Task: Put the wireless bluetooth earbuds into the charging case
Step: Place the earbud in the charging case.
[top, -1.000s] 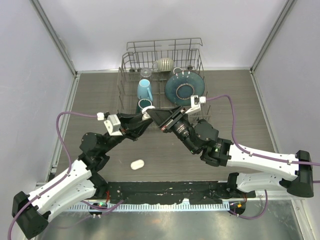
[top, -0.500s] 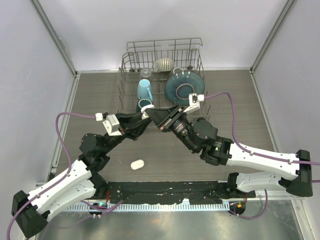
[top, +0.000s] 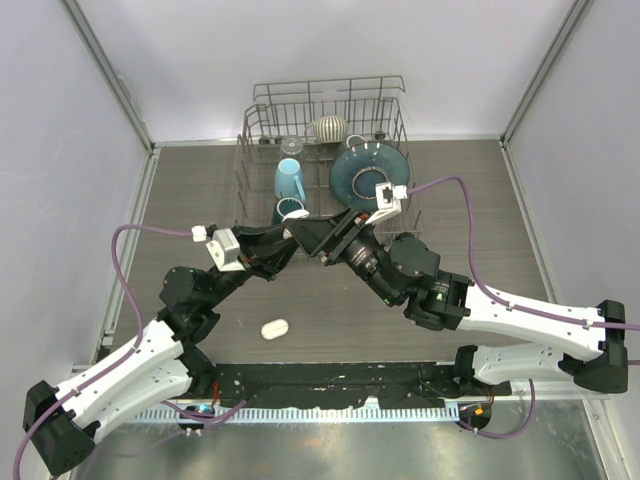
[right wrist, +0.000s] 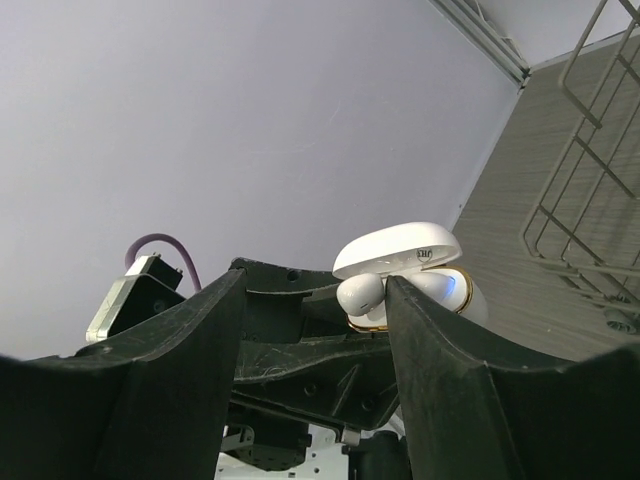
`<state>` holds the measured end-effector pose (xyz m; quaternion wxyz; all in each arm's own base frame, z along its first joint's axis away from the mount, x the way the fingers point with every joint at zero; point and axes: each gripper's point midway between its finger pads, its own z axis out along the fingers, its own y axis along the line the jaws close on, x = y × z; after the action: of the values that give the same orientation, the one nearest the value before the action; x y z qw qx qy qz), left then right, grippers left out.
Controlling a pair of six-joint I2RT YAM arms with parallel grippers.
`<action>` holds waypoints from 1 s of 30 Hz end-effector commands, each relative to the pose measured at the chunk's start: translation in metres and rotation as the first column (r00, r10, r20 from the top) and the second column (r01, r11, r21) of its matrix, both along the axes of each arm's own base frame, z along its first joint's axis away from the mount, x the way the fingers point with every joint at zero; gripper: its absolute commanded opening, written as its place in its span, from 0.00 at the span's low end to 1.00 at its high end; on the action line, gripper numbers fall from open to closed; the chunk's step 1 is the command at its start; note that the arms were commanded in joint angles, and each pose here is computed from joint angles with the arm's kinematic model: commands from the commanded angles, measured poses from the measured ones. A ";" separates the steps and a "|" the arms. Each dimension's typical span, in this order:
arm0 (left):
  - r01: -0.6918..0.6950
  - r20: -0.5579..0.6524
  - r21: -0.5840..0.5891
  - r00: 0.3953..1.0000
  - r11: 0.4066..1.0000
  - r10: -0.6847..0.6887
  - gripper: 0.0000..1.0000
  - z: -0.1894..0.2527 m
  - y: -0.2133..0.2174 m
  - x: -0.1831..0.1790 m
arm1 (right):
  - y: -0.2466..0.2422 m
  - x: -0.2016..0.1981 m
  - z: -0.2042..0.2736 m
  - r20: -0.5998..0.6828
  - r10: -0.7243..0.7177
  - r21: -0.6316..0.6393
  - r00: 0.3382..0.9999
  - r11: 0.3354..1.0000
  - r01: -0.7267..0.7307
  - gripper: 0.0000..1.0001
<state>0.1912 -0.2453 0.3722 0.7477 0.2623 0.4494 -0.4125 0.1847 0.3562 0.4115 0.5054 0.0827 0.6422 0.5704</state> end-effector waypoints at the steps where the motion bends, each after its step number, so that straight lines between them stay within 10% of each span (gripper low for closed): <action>1: 0.013 0.144 -0.132 0.990 0.991 0.006 0.00 0.050 0.015 -0.018 | 0.002 0.000 0.000 0.043 0.006 -0.096 0.999 0.995 -0.001 0.64; 30: -0.039 0.109 -0.159 0.992 0.986 0.056 0.00 0.047 0.021 -0.008 | 0.002 -0.007 0.025 0.076 0.045 -0.133 0.996 0.991 -0.034 0.64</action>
<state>0.1944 -0.2364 0.3841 0.7679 0.2355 0.4363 -0.4057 0.1808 0.3669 0.4242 0.5136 0.0192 0.6692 0.5367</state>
